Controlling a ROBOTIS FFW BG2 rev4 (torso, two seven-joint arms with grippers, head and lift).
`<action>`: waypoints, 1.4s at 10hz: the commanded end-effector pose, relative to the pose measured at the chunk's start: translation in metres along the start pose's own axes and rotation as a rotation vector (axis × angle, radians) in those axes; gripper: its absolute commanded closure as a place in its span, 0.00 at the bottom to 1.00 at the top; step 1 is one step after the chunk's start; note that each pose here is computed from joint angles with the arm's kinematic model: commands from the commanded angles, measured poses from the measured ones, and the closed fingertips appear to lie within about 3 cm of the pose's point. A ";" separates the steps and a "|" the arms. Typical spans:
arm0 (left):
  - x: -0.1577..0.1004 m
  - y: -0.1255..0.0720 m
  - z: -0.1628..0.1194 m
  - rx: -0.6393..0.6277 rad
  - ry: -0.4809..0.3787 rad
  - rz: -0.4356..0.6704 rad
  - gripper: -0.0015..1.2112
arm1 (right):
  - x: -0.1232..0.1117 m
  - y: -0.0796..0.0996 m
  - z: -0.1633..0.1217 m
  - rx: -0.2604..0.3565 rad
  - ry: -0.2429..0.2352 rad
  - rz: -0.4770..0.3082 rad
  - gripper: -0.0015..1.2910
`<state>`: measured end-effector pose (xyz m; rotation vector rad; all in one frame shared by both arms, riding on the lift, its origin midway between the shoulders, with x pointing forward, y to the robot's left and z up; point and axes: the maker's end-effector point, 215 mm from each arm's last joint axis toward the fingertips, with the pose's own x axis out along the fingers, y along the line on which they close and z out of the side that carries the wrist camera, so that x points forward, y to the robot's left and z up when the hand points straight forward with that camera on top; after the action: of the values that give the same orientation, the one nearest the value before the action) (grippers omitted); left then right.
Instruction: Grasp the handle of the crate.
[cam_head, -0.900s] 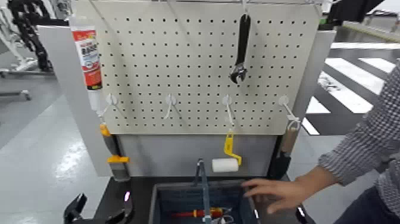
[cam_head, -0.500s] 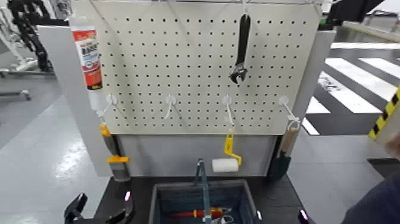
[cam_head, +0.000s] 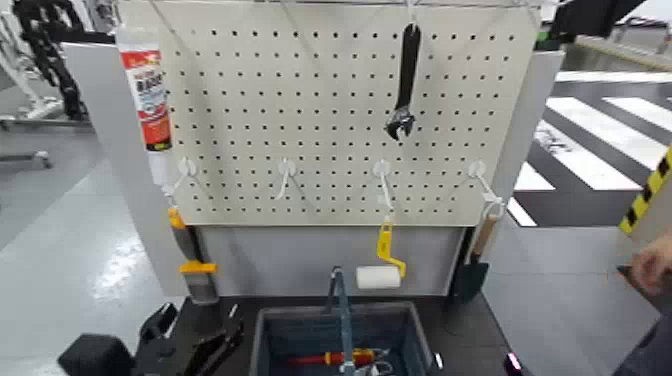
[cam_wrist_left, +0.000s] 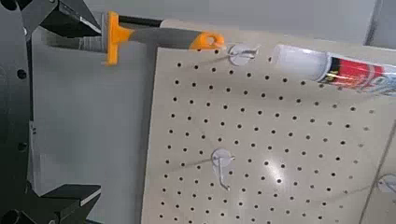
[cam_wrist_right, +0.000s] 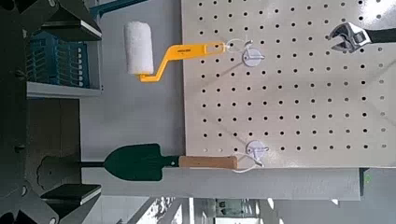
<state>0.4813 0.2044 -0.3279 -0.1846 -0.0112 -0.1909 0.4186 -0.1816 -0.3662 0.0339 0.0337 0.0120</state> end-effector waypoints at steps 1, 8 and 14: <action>0.024 -0.030 0.000 -0.228 0.111 -0.157 0.09 | 0.000 -0.001 0.002 -0.005 -0.008 -0.002 0.12; 0.016 -0.113 -0.026 -0.759 0.435 -0.498 0.09 | 0.000 0.001 0.002 -0.004 -0.010 0.001 0.12; 0.018 -0.159 -0.022 -1.079 0.581 -0.678 0.09 | 0.000 0.002 0.003 -0.001 -0.017 0.006 0.12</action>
<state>0.4691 0.0468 -0.3200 -1.1871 0.6018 -0.9027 0.4187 -0.1795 -0.3629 0.0332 0.0175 0.0178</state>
